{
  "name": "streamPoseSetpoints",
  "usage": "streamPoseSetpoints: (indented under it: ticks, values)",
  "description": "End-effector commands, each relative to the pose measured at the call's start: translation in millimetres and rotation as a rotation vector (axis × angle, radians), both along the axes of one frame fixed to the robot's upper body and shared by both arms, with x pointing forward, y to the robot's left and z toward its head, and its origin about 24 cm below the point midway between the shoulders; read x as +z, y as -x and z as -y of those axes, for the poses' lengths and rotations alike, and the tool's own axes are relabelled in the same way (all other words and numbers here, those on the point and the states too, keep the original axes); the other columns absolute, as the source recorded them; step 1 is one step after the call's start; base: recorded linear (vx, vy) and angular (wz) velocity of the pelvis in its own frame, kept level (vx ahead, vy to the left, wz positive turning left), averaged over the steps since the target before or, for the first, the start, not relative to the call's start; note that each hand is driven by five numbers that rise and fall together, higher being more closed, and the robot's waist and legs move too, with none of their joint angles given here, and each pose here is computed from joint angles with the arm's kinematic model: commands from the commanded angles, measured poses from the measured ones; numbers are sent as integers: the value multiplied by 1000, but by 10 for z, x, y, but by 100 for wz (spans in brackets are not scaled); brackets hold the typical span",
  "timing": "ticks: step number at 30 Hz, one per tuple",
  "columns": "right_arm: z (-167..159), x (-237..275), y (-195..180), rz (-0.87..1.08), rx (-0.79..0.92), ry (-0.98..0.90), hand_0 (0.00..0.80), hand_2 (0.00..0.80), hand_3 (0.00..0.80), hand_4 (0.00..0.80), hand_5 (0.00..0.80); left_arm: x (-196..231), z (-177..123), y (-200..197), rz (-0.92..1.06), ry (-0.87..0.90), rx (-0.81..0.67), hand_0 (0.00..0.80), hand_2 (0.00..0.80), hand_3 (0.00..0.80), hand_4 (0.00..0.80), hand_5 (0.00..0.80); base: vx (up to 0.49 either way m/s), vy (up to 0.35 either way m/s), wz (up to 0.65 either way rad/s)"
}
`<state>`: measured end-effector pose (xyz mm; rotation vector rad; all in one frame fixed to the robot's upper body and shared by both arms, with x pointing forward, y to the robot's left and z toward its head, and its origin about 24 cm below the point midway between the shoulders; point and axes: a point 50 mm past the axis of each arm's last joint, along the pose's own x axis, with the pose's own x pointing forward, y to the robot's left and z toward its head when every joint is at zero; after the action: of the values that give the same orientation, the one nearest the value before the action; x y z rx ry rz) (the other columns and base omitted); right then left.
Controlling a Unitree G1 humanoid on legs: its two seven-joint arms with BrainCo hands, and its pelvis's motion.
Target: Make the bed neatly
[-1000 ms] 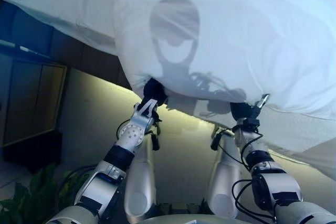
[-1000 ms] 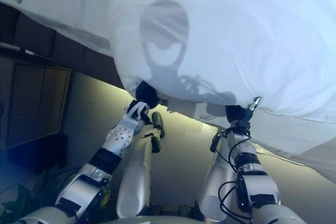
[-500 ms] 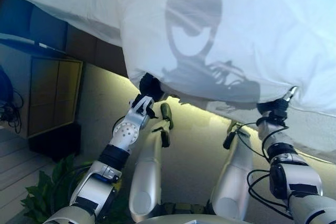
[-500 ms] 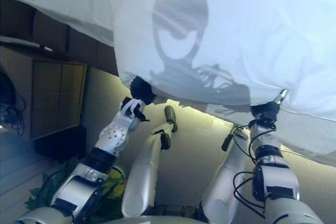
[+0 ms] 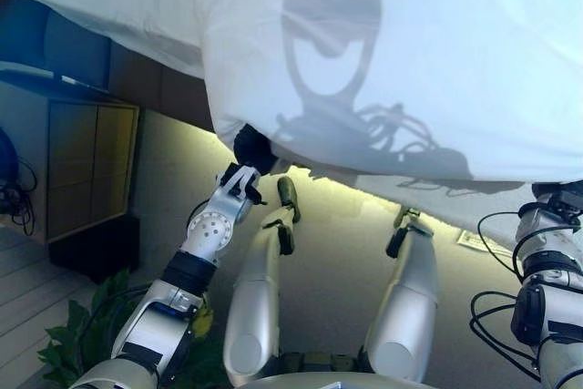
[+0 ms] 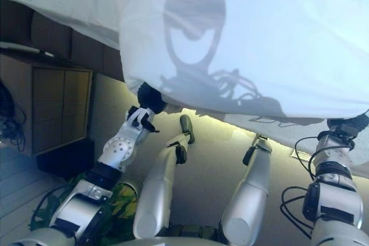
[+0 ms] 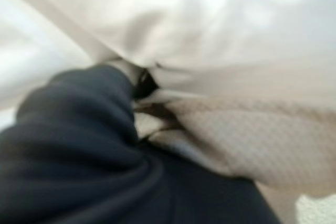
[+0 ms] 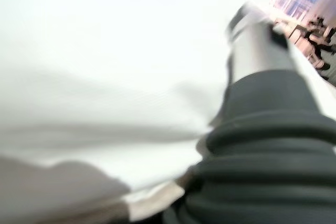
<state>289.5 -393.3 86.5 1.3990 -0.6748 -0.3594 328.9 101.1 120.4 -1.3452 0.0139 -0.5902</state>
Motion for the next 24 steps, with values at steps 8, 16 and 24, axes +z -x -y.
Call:
streamPoseSetpoints:
  ticks: [8, 16, 24]
  values:
    - [38, 52, 16, -46, 67, 89, 800, 800, 800, 800, 800, 386, -306, -105, 166, 99, 100, 800, 800, 800, 800, 800, -1, 17, -1]
    - [-423, -324, -74, -56, 194, 109, 800, 800, 800, 800, 800, 217, -259, -194, 96, -98, 205, 800, 800, 800, 800, 800, 23, 31, 3]
    - [-1061, -414, -317, -21, 402, 105, 800, 800, 800, 800, 800, 70, -233, -533, -47, -258, 277, 800, 800, 800, 800, 800, 88, 173, -1]
